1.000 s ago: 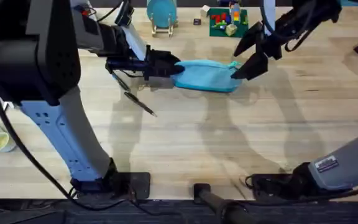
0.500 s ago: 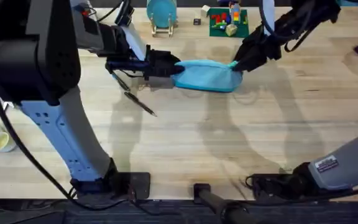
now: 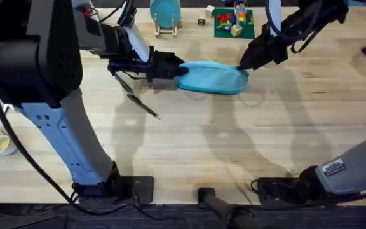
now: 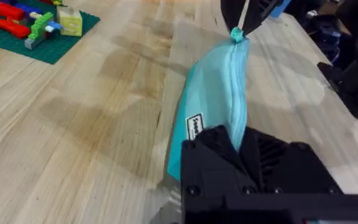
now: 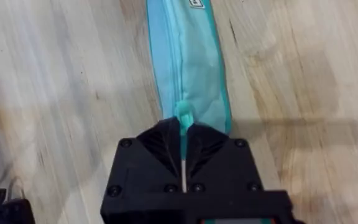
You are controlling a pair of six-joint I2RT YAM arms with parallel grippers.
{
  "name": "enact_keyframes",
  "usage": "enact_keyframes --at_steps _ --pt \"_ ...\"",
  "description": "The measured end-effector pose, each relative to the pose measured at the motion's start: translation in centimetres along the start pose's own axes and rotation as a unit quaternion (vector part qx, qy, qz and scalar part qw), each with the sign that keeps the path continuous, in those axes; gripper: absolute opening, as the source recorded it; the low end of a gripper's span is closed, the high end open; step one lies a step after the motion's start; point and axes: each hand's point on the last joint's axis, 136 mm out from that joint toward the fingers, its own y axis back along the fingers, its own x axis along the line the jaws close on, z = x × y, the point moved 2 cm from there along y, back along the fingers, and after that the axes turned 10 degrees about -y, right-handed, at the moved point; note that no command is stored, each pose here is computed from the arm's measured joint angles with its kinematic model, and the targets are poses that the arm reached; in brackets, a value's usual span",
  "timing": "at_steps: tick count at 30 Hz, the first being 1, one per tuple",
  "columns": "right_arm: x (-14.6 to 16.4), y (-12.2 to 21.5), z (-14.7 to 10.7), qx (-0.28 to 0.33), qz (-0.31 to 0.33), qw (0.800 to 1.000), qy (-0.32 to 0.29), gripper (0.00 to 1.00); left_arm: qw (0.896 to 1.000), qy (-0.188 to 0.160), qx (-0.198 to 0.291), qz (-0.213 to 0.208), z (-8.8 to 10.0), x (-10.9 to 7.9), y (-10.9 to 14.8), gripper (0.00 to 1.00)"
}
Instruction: Unzip the bag, pick up the pens from the table one at a time and place them inside, then zip the bag closed.
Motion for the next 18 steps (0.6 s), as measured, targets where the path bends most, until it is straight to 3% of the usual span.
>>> enact_keyframes --at_steps 18 --pt "0.3 2.5 1.7 0.000 -0.012 1.000 -0.013 0.031 1.000 0.000 0.000 0.001 0.0 0.0 0.1 0.042"
